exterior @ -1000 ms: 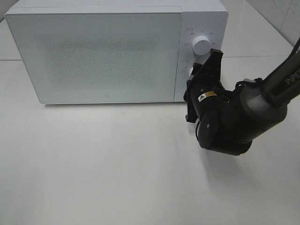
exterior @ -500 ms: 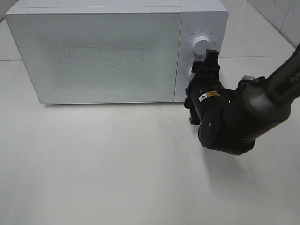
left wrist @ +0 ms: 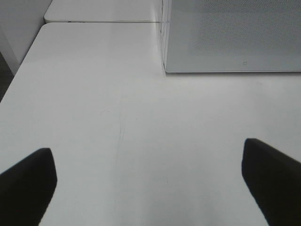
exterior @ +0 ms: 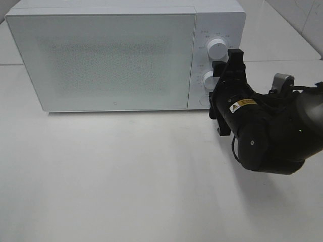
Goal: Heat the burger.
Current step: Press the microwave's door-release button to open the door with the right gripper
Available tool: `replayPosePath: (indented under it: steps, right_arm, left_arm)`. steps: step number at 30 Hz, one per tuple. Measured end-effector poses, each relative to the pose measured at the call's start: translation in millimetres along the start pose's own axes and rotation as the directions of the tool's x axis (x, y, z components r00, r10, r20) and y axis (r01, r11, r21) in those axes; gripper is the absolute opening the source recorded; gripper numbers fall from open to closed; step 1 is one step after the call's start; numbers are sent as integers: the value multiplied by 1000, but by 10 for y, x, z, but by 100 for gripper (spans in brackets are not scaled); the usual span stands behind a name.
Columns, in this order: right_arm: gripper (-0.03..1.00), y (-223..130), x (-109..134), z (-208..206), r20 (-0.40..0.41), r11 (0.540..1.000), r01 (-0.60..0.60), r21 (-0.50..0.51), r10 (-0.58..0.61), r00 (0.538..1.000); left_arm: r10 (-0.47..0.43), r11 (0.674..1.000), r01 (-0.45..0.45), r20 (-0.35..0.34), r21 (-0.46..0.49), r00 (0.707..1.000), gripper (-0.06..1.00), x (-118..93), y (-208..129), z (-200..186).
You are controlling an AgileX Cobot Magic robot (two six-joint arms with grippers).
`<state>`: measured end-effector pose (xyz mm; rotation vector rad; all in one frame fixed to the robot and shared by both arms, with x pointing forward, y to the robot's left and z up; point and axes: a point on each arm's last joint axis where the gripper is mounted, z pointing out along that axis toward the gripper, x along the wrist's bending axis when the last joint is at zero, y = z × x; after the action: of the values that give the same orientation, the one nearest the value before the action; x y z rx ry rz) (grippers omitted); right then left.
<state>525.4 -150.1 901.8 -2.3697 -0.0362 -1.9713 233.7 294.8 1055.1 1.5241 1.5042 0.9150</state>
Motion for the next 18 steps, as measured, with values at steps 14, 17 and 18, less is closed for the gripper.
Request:
replayPosePath:
  steps: [14,17,18]
  right_arm:
    - [68,102,94,-409,105,945,285,159,-303,947]
    - [68,92,131,-504,147,880,404,250,-447,882]
    - [68,88,144,-528,151,854,439,278,-491,858]
  left_arm:
    - [0,1000,0,0,0,1000,99,0,0,0]
    - [0,1000,0,0,0,1000,99,0,0,0]
    - [0,1000,0,0,0,1000,99,0,0,0]
